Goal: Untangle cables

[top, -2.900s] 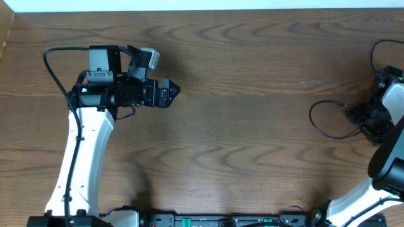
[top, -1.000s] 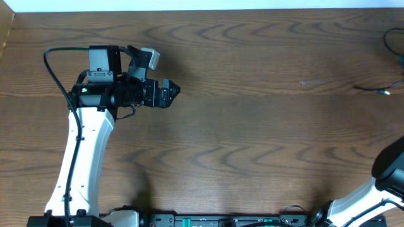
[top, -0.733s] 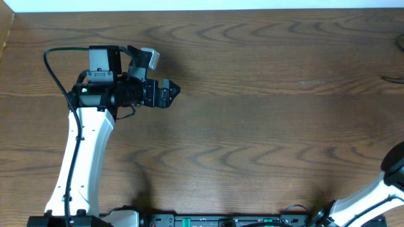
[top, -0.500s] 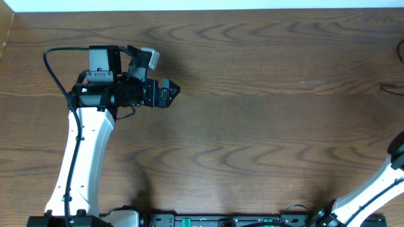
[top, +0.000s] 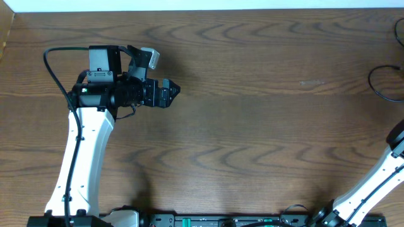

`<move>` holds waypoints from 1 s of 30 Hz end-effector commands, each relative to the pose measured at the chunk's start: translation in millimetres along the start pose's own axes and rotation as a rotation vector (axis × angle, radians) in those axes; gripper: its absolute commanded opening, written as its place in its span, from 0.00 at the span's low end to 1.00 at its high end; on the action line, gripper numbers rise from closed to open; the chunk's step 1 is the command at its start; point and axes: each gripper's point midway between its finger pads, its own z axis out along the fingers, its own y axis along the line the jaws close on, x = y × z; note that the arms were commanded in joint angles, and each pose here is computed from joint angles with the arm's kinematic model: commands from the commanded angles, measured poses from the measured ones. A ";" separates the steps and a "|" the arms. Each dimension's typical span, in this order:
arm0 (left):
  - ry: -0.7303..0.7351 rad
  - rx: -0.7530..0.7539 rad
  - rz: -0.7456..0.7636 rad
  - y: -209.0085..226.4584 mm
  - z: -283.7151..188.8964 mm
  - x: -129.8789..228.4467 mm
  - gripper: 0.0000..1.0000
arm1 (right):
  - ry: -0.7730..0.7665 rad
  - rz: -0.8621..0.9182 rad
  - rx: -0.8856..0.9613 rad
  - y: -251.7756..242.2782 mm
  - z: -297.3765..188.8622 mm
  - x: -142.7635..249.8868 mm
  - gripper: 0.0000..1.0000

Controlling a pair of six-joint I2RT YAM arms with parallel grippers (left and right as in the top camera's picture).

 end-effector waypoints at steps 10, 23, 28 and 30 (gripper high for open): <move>0.003 0.018 0.001 -2.3 1.9 0.4 0.98 | -0.001 0.027 0.039 -24.5 -36.6 -29.8 0.99; -0.015 0.004 -0.033 0.4 1.9 -4.3 0.98 | 0.103 -0.150 -0.113 47.0 -155.4 3.1 0.99; -0.045 -0.057 -0.080 11.5 1.3 -12.1 0.98 | 0.123 -0.306 -0.152 93.2 -194.4 40.0 0.99; -0.046 -0.098 -0.093 18.5 0.8 -12.0 0.98 | 0.096 -0.363 -0.173 112.0 -214.2 49.8 0.99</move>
